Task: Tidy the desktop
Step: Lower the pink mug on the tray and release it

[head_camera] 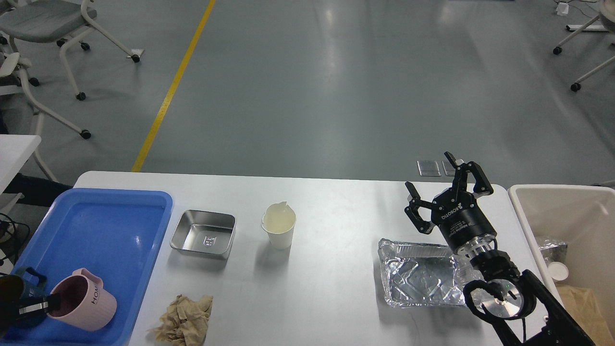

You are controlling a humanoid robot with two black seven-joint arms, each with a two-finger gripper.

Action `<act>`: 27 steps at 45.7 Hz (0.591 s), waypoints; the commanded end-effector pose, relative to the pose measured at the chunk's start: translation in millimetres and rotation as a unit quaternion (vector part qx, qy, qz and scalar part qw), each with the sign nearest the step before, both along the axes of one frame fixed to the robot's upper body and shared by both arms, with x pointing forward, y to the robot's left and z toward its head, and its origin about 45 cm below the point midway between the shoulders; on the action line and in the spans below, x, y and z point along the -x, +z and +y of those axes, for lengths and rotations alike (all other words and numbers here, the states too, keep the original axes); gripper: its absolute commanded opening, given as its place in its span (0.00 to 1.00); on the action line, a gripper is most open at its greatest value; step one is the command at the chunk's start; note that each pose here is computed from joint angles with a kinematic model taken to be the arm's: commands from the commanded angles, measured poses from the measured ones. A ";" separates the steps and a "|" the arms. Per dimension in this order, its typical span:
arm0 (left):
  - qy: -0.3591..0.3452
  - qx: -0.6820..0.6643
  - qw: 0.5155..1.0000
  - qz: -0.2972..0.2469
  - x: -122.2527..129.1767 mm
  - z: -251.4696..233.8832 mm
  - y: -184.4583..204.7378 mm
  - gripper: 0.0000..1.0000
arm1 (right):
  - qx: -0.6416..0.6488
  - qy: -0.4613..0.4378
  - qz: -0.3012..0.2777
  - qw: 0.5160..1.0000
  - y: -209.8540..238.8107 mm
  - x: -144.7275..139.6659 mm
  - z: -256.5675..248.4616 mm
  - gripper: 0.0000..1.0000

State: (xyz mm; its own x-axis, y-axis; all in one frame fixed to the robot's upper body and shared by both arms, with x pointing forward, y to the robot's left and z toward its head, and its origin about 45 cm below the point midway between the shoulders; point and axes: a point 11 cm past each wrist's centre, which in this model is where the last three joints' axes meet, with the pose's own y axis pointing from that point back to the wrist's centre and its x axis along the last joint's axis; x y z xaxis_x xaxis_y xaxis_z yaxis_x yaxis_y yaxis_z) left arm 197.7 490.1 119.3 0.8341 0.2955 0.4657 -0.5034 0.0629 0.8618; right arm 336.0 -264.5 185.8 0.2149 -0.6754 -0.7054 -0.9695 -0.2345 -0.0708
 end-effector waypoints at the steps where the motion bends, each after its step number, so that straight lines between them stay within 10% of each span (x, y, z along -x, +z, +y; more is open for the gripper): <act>1: -0.001 0.002 1.000 -0.001 -1.3 -2.1 -2.0 0.02 | -0.002 0.003 0.001 1.000 -0.6 0.2 2.7 1.00; 9: 0.002 -0.001 1.000 -0.001 -1.4 -1.2 -2.0 0.09 | -0.002 0.003 0.001 1.000 -0.6 0.2 2.7 1.00; 27: 0.002 -0.001 1.000 -0.005 -5.2 -3.5 2.2 0.73 | 0.005 0.011 0.001 1.000 -1.6 0.6 8.0 1.00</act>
